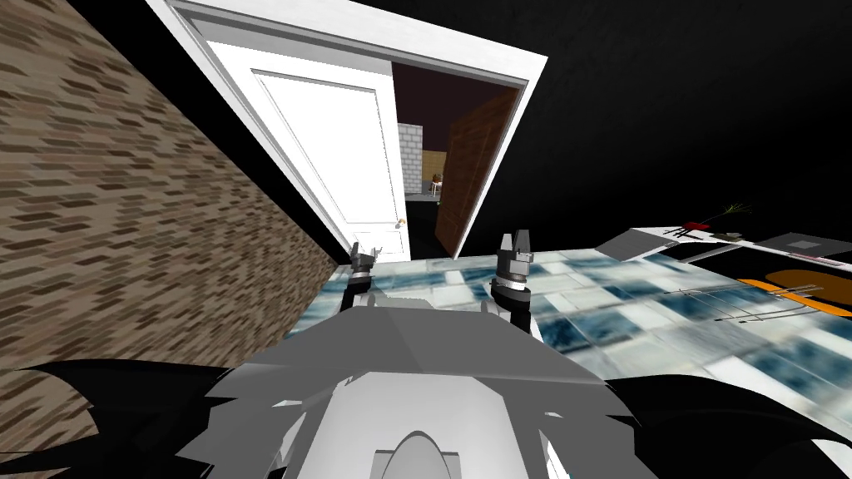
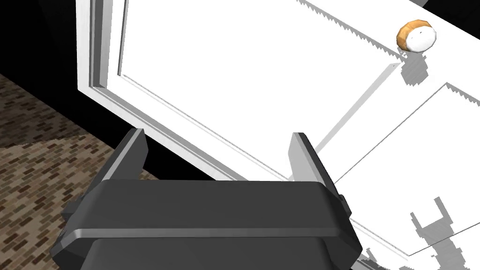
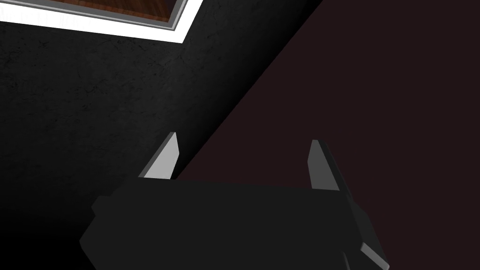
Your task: Push the door open
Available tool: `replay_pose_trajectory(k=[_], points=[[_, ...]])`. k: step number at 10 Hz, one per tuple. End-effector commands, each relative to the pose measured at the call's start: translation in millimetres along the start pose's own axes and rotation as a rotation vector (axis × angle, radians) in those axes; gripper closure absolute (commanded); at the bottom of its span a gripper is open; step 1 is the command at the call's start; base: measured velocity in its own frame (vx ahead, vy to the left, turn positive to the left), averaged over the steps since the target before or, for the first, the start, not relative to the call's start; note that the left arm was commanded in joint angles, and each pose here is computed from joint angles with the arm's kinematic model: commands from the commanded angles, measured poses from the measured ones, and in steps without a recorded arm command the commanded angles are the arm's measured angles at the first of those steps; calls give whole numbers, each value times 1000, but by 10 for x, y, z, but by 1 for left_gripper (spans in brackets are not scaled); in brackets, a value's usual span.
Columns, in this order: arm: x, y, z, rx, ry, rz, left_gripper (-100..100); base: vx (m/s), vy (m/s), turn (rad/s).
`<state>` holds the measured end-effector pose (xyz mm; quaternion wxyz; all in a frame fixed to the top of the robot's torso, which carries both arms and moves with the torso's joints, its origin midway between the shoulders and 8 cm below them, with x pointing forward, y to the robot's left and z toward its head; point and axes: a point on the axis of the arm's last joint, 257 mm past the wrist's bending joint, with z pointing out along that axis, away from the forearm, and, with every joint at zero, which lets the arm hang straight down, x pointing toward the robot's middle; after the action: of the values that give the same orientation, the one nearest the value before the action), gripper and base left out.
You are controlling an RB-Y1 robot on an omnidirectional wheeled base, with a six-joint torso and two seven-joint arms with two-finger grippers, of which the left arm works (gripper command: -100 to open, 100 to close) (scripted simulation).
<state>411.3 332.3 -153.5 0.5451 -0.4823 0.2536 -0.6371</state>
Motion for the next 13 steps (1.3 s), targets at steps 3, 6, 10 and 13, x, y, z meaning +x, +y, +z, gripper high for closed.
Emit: replay_pose_trajectory(k=[3, 6, 10, 13], points=[[-106, 213, -6, -18, -25, -107, -100, 101, 41, -85], [-198, 383, -19, -32, -51, -193, -100, 89, 32, -86], [-321, 609, -47, -47, -91, -310, -100, 94, 36, -90], [-408, 776, -77, -55, -125, -396, -100, 96, 52, -86]])
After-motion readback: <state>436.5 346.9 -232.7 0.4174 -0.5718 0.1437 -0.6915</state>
